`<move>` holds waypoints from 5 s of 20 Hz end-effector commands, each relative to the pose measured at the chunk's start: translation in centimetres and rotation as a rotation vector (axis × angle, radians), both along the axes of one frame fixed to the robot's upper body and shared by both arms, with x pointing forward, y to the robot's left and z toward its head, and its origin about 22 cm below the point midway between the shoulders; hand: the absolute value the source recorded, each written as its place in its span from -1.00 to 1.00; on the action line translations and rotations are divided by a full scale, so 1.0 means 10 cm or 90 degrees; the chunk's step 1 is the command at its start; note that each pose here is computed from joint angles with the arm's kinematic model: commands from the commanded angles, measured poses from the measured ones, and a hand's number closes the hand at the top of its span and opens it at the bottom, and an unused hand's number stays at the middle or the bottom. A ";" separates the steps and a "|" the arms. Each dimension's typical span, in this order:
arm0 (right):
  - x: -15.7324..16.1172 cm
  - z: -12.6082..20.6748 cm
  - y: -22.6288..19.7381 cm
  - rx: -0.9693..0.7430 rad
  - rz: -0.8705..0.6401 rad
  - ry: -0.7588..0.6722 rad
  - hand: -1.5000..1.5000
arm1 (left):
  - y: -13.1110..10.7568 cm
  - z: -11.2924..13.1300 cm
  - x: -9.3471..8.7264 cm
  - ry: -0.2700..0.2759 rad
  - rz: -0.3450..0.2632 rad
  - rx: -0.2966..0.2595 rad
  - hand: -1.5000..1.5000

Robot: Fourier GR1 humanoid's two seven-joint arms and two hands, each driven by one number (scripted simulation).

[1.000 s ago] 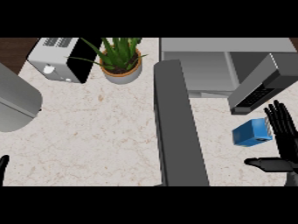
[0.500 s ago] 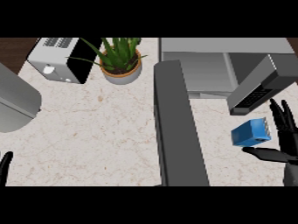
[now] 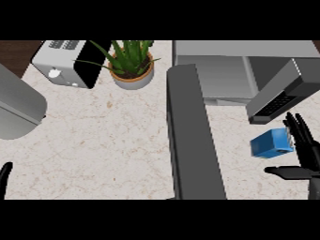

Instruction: Pick up the milk, place it into the microwave and close the microwave

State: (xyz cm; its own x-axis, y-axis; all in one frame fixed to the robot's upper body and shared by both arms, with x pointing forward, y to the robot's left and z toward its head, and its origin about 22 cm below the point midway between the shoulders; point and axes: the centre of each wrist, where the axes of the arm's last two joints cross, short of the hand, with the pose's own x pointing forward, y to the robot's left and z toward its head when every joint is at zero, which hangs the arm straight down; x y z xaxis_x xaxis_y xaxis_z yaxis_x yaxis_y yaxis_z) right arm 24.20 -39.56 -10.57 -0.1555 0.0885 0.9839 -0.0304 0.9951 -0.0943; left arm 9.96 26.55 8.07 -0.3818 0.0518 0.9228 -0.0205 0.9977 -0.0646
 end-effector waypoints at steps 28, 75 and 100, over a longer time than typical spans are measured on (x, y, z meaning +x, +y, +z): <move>0.22 0.03 0.76 0.120 0.054 -0.179 1.00 | -0.02 -0.06 -0.05 0.015 -0.010 -0.024 -1.00; 2.07 1.63 1.73 -0.188 -0.067 -0.181 1.00 | 0.20 -0.19 0.19 -0.004 -0.075 -0.026 -1.00; 2.11 1.66 1.95 -0.287 -0.238 -0.135 -1.00 | 0.09 -0.11 0.48 -0.002 -0.112 0.046 -1.00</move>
State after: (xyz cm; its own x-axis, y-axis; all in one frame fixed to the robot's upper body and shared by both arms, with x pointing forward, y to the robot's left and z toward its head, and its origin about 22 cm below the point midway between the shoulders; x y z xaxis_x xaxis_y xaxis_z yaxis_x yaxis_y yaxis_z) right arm 45.47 -21.70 6.63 -0.2172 0.6502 0.7281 0.4549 0.7274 -0.5138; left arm 14.38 27.88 7.21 -0.3855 0.0472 0.9215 0.1387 0.9903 0.0073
